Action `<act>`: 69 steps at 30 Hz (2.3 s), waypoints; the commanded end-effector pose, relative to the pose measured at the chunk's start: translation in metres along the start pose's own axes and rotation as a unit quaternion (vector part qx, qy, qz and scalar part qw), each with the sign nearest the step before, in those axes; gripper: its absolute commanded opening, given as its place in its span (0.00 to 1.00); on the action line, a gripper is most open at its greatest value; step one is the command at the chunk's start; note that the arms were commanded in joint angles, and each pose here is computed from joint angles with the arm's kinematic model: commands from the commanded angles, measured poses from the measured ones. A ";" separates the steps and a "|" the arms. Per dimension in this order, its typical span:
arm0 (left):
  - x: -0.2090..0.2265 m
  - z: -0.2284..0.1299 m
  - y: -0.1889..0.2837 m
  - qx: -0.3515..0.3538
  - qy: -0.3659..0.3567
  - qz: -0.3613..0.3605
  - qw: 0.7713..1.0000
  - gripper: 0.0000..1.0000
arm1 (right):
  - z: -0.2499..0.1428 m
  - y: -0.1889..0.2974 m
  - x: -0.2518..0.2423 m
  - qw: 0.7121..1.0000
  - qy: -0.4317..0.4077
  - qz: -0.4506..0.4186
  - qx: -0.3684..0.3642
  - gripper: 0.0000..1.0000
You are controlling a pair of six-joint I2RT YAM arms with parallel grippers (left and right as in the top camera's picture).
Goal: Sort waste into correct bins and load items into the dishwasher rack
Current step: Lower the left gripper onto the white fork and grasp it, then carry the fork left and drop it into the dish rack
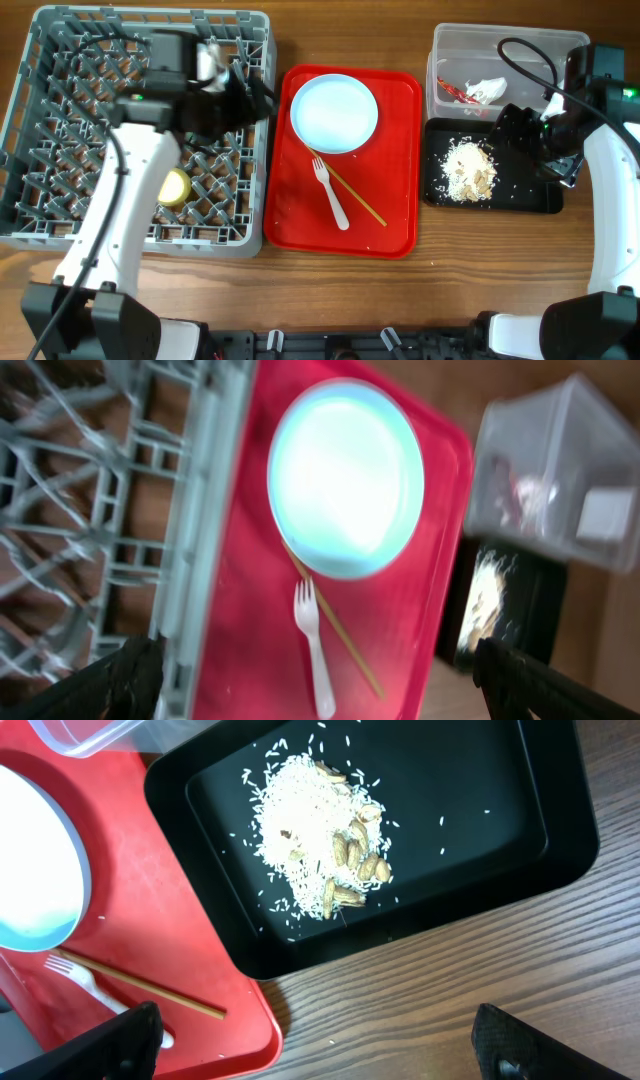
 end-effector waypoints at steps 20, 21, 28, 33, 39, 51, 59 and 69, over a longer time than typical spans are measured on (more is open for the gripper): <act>-0.007 -0.140 -0.148 0.165 -0.001 0.266 0.950 0.88 | 0.001 0.006 0.001 1.000 0.020 0.004 -0.007 1.00; -0.004 -0.142 -0.151 0.169 0.000 0.270 0.948 0.88 | 0.001 0.006 0.001 1.000 0.020 0.004 -0.007 1.00; 0.005 -0.147 -0.174 0.176 0.001 0.279 0.944 0.91 | -0.001 0.006 0.001 1.000 0.019 0.003 -0.003 1.00; 0.007 -0.148 -0.179 0.175 0.012 0.283 0.943 0.73 | -0.001 0.006 0.001 1.000 0.019 0.002 -0.001 1.00; 0.005 -0.146 -0.180 0.171 0.011 0.278 0.945 0.32 | -0.003 0.006 0.000 1.000 0.018 0.001 0.003 1.00; 0.003 -0.145 -0.182 0.166 0.011 0.272 0.948 0.13 | -0.004 0.006 0.000 1.000 0.018 0.000 0.006 1.00; -0.001 -0.142 -0.177 0.161 0.009 0.266 0.951 0.04 | -0.004 0.006 0.000 1.000 0.018 0.000 0.007 1.00; -0.051 -0.063 -0.037 -0.009 -0.157 0.147 0.977 0.04 | -0.005 0.006 0.000 1.000 0.019 0.000 0.007 1.00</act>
Point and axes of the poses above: each gripper's point midway between its finger pads, its own y axis back along the fingers, its own x axis along the line the jaws close on, z = x × y, the point moved 5 cm from there along y, back along the fingers, and after that the axes turned 2 degrees about y, right-handed, at the moved point
